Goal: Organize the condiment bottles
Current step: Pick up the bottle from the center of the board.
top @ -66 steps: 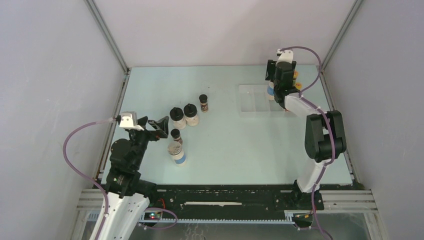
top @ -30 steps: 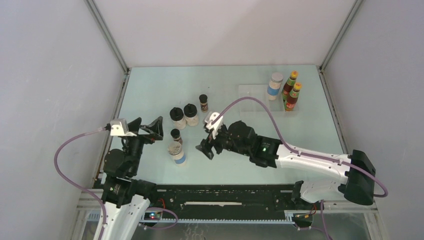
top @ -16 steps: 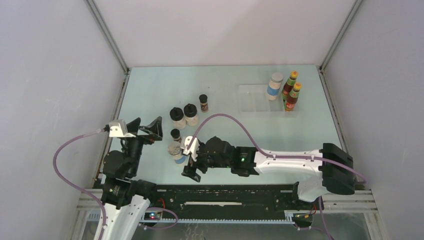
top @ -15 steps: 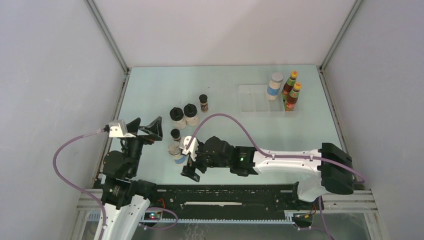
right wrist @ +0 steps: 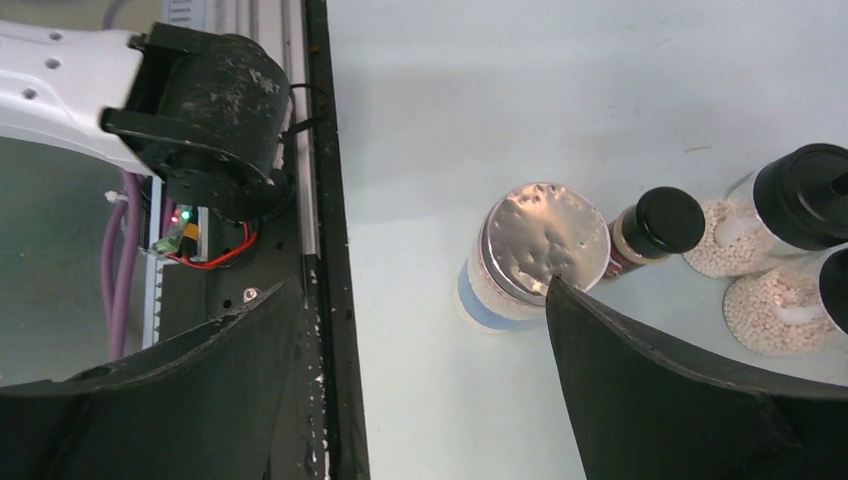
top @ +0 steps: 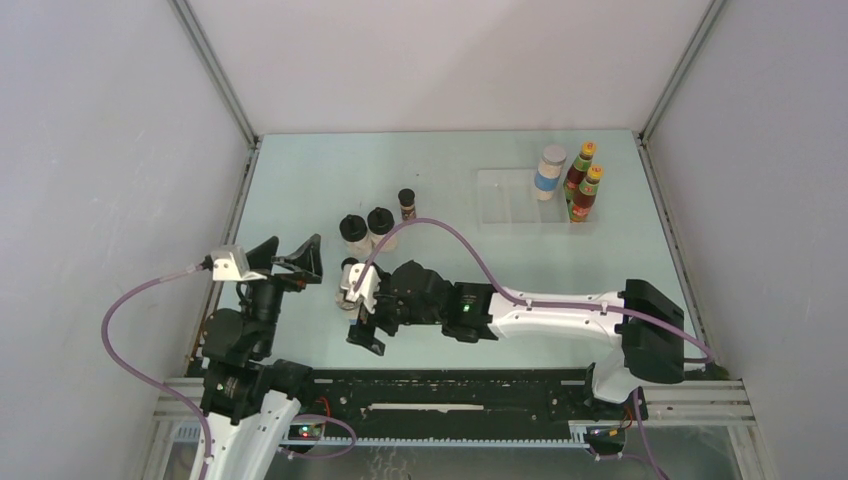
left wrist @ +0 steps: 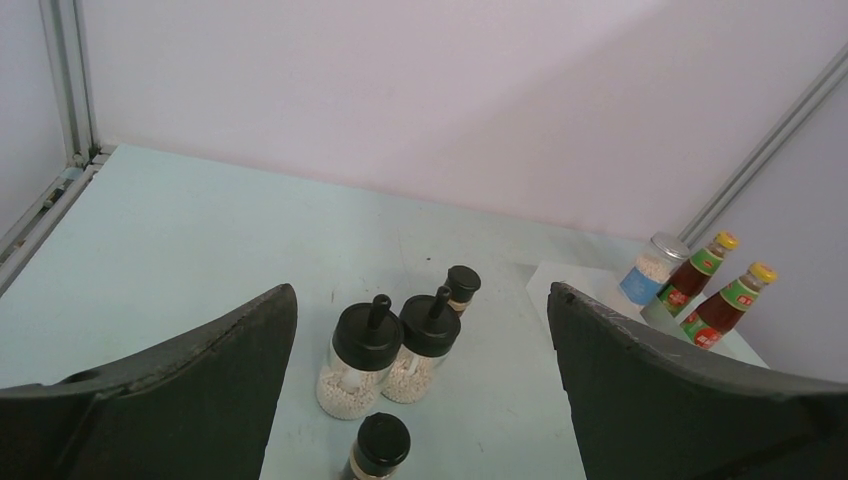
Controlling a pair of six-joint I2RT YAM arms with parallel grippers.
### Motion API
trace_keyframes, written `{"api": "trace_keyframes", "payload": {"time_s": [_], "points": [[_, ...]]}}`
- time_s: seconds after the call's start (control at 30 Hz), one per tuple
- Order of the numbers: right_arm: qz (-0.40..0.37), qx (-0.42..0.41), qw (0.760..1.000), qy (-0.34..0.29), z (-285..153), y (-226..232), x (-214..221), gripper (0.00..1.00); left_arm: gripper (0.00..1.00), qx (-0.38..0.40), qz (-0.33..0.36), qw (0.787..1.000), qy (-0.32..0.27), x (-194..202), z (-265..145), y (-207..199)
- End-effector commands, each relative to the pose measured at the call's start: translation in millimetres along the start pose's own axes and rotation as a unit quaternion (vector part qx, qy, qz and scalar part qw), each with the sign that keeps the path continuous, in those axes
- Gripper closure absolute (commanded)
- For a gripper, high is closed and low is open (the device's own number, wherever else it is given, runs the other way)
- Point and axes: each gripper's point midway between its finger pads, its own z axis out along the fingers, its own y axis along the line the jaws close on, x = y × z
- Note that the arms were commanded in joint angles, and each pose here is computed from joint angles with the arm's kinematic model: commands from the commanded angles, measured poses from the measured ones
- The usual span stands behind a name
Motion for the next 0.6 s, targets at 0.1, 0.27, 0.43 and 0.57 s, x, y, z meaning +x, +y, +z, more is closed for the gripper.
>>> {"api": "trace_keyframes", "payload": {"time_s": [0.1,0.27,0.43,0.57], "points": [[-0.003,0.003,1.0,-0.008,4,-20,-15,0.0,0.0,0.008,-0.01,1.0,-0.02,-10,-3,-4],[0.003,0.003,1.0,-0.001,10,-35,-15,0.0,0.0,0.012,-0.01,1.0,-0.025,-12,-6,-5],[0.013,0.001,1.0,0.002,15,-48,-13,0.0,0.0,0.02,-0.012,0.999,-0.024,-12,-7,-8],[0.016,-0.002,1.0,-0.001,20,-57,-15,0.0,0.0,0.024,-0.014,0.999,-0.023,-11,-7,-10]]}}
